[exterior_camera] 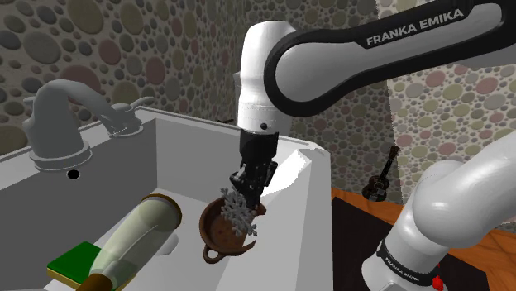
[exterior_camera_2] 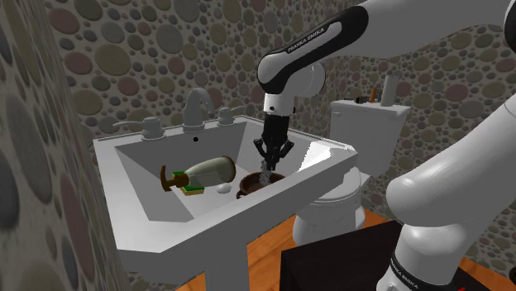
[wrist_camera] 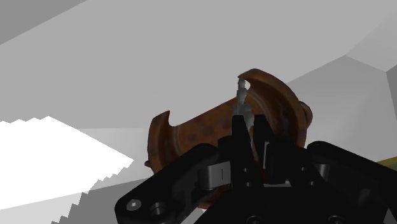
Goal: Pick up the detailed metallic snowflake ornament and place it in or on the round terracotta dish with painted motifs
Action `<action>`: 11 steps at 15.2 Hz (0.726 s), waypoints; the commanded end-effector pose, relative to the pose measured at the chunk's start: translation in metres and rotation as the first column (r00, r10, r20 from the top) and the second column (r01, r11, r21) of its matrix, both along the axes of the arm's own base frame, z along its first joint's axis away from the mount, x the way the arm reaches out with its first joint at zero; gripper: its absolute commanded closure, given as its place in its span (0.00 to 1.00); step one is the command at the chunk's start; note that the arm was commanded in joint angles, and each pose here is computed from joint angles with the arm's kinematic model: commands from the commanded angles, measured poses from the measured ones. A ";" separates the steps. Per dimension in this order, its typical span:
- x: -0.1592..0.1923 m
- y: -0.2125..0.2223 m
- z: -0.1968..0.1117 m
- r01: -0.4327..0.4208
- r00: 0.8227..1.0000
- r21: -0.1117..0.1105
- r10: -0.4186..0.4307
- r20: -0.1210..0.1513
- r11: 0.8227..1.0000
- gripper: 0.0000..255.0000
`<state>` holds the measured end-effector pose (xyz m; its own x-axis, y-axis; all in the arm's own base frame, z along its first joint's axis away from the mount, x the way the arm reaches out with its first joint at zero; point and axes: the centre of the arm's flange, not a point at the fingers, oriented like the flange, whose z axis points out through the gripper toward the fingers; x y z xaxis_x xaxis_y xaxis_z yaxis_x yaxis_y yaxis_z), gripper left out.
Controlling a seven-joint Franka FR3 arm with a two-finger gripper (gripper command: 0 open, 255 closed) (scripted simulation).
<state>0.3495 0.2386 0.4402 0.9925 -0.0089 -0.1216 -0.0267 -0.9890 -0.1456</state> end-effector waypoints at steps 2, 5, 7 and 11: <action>0.000 -0.001 -0.005 -0.002 1.000 -0.005 0.002 -0.010 1.000 0.00; 0.000 -0.001 -0.005 -0.002 1.000 -0.005 0.002 -0.010 1.000 0.00; -0.001 -0.001 -0.005 -0.002 1.000 -0.005 0.002 -0.010 1.000 0.00; 0.005 -0.008 0.044 -0.002 1.000 -0.005 0.002 -0.010 1.000 0.00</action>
<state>0.3550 0.2324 0.4719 0.9914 -0.0075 -0.1309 -0.0261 -0.9897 -0.1408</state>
